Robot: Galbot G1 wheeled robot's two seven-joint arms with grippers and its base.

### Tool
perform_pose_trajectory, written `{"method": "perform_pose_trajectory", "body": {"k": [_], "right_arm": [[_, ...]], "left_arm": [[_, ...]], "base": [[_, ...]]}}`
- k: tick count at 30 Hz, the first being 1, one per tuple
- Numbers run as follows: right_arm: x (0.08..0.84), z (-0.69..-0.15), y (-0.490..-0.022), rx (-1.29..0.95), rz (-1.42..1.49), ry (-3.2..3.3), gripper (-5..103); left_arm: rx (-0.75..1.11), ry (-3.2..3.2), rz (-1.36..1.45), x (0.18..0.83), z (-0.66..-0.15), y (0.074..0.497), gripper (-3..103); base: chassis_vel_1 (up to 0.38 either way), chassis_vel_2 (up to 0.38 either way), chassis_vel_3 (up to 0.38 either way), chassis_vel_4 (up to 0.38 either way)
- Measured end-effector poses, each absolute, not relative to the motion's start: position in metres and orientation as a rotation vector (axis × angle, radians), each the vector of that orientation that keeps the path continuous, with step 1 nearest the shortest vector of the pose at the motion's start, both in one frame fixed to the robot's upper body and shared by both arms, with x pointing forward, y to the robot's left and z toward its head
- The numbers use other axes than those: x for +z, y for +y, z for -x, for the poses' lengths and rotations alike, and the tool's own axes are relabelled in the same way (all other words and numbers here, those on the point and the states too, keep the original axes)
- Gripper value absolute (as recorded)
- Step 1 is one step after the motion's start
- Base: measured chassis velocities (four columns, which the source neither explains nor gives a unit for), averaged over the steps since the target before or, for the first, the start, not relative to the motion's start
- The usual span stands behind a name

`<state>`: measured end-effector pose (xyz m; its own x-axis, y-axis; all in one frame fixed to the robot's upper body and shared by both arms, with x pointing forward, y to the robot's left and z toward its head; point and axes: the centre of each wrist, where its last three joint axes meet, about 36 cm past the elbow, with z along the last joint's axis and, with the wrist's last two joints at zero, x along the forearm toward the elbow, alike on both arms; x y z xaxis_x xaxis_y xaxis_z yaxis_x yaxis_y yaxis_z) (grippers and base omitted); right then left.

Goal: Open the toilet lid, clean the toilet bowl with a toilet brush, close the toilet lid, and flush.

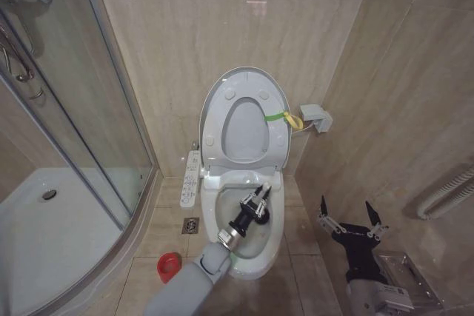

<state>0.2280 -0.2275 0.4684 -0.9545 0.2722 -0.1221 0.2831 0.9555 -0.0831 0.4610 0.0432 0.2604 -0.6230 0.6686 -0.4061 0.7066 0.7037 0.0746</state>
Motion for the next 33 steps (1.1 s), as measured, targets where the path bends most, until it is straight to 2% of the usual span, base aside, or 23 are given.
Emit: {"method": "perform_pose_trajectory", "body": {"k": [7,15,23,33], "right_arm": [[0.468,-0.228,-0.228,-0.151,-0.427,2.998,100],[0.468,-0.228,-0.228,-0.151,-0.427,2.998,100],[0.468,-0.228,-0.228,-0.151,-0.427,2.998,100],[0.468,-0.228,-0.228,-0.151,-0.427,2.998,100]], "left_arm": [[-0.152,2.54,-1.073,0.24,-0.445,0.038,21],[-0.099,2.536,-1.056,0.234,-0.455,0.041,21],[-0.16,2.448,-1.116,0.265,-0.452,-0.001,21],[-0.063,2.494,-1.102,0.235,-0.468,0.024,21]], "base": [[0.0,0.0,0.0,0.0],[0.0,0.0,0.0,0.0],[0.0,0.0,0.0,0.0],[0.0,0.0,0.0,0.0]]}}
